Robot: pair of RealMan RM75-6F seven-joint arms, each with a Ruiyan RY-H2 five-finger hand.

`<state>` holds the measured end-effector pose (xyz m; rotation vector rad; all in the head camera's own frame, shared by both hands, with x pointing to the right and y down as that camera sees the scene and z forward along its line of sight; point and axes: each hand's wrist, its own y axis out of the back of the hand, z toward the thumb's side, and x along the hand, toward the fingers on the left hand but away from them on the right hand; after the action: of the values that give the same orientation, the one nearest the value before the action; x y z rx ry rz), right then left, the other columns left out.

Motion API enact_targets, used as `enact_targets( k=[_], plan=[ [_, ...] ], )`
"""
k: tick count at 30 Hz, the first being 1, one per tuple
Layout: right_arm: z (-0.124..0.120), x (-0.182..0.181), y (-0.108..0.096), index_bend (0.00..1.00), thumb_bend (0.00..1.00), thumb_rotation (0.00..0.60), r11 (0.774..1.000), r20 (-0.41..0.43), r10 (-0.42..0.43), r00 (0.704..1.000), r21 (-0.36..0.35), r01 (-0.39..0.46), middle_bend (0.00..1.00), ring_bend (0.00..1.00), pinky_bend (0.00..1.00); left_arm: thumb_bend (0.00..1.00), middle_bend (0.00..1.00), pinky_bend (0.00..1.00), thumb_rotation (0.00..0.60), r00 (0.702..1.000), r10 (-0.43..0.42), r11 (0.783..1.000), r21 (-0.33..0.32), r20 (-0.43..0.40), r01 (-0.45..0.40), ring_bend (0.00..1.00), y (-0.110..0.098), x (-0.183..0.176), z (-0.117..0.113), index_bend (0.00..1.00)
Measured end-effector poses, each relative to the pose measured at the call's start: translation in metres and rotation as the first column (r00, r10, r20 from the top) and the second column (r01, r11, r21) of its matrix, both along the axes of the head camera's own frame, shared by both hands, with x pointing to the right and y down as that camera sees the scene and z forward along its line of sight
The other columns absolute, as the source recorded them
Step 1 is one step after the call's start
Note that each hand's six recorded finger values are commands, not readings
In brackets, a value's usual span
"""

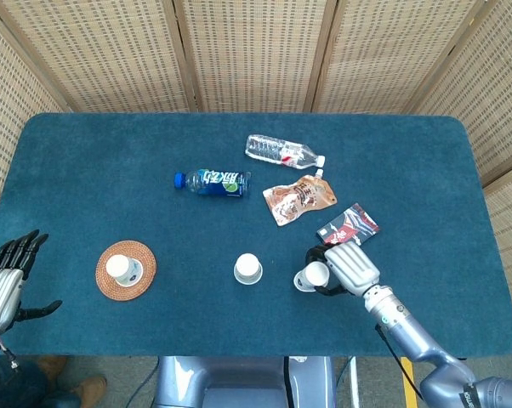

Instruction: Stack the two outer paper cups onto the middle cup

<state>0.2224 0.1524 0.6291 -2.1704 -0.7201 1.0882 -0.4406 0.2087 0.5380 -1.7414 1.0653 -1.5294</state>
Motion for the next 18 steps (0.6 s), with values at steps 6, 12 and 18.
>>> enact_targets(
  k=[6,12,18],
  plan=[
    [-0.036,-0.043,-0.03,0.5,0.42,0.6,0.996,0.072,-0.051,0.996,0.075,0.046,0.57,0.48,0.56,0.0,0.0,0.0,0.6,1.0,-0.013,1.0,-0.004,0.001,0.013,0.0,-0.003,-0.003,0.001,0.0],
    [-0.042,-0.078,-0.045,0.5,0.42,0.6,0.992,0.057,-0.1,0.993,0.088,0.095,0.56,0.48,0.56,0.0,0.0,0.0,0.6,1.0,-0.022,1.0,-0.01,0.006,0.022,0.0,-0.006,-0.006,0.003,0.0],
    [-0.032,-0.103,-0.042,0.5,0.42,0.6,0.988,0.017,-0.137,0.99,0.072,0.136,0.56,0.48,0.56,0.0,0.0,0.0,0.6,1.0,-0.024,1.0,-0.017,0.01,0.024,0.0,-0.007,-0.006,0.005,0.0]
  ],
)
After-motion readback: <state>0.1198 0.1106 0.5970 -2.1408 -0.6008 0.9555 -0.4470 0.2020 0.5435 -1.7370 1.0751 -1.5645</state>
